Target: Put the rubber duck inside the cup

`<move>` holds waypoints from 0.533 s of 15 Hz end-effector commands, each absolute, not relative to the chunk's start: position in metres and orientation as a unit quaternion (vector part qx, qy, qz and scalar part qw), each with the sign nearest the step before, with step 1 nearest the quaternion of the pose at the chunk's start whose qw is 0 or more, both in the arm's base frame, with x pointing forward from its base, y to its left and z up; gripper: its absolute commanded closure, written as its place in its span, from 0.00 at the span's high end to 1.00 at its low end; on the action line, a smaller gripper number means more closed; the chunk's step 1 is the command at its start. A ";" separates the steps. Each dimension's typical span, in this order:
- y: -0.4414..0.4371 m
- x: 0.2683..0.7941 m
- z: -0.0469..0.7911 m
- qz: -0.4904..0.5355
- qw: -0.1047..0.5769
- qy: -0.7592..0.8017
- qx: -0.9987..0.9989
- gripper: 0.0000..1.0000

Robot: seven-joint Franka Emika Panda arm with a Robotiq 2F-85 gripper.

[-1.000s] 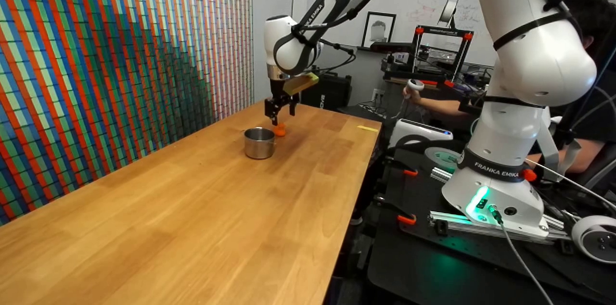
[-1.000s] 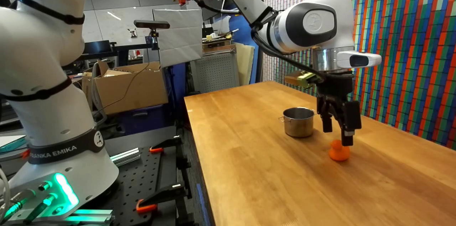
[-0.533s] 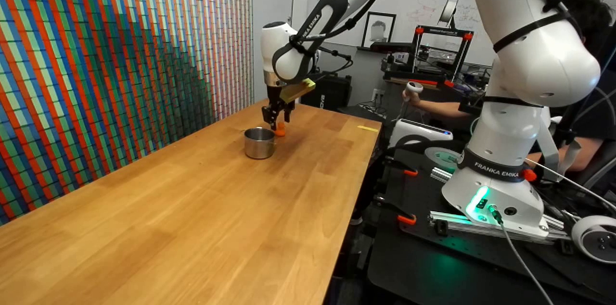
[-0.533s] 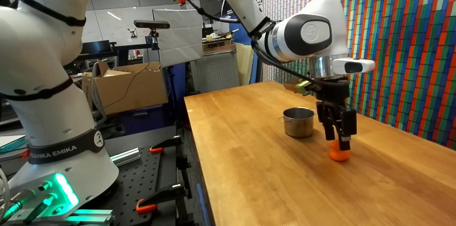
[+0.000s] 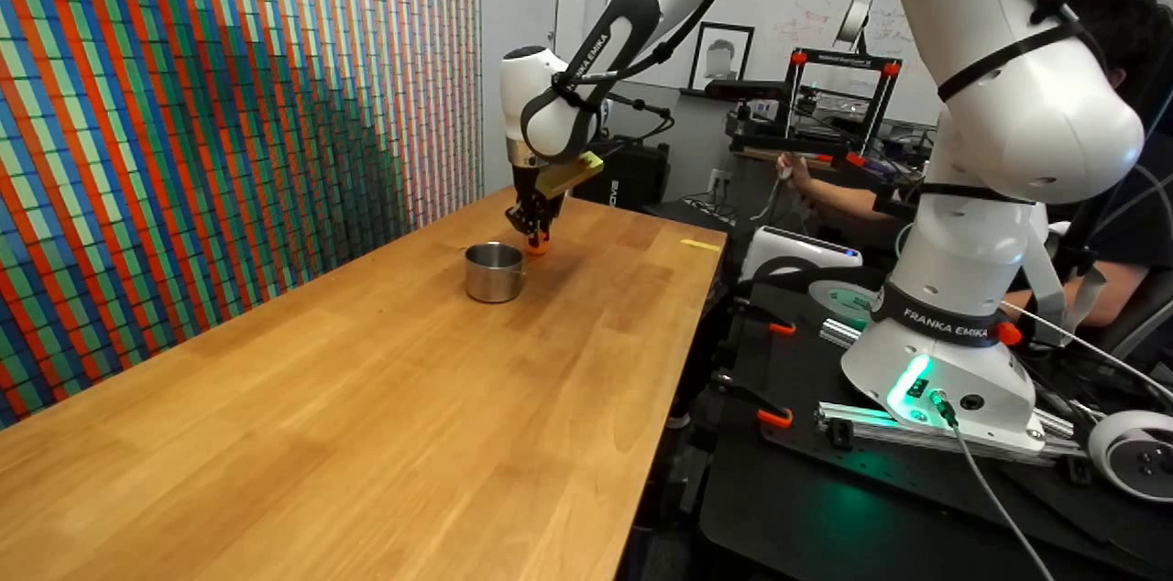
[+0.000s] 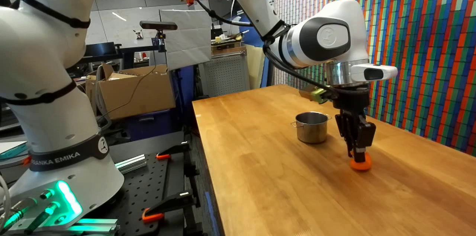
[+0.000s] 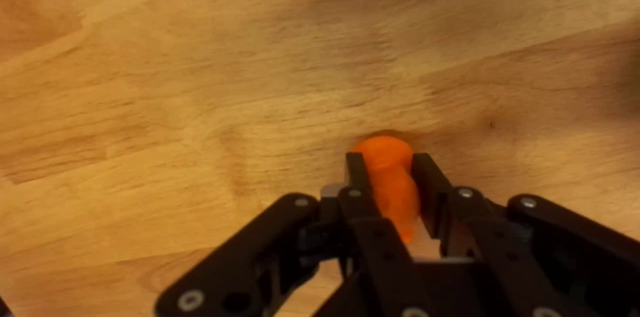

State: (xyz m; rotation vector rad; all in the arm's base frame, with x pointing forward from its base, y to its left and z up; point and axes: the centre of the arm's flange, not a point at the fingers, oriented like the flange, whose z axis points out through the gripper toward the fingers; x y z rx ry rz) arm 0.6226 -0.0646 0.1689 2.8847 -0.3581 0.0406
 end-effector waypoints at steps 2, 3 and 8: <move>-0.044 0.635 0.202 0.021 0.084 -0.126 0.988 0.13; -0.033 0.636 0.214 0.023 0.067 -0.123 0.990 0.13; 0.030 0.637 0.270 0.024 -0.012 -0.101 0.995 0.13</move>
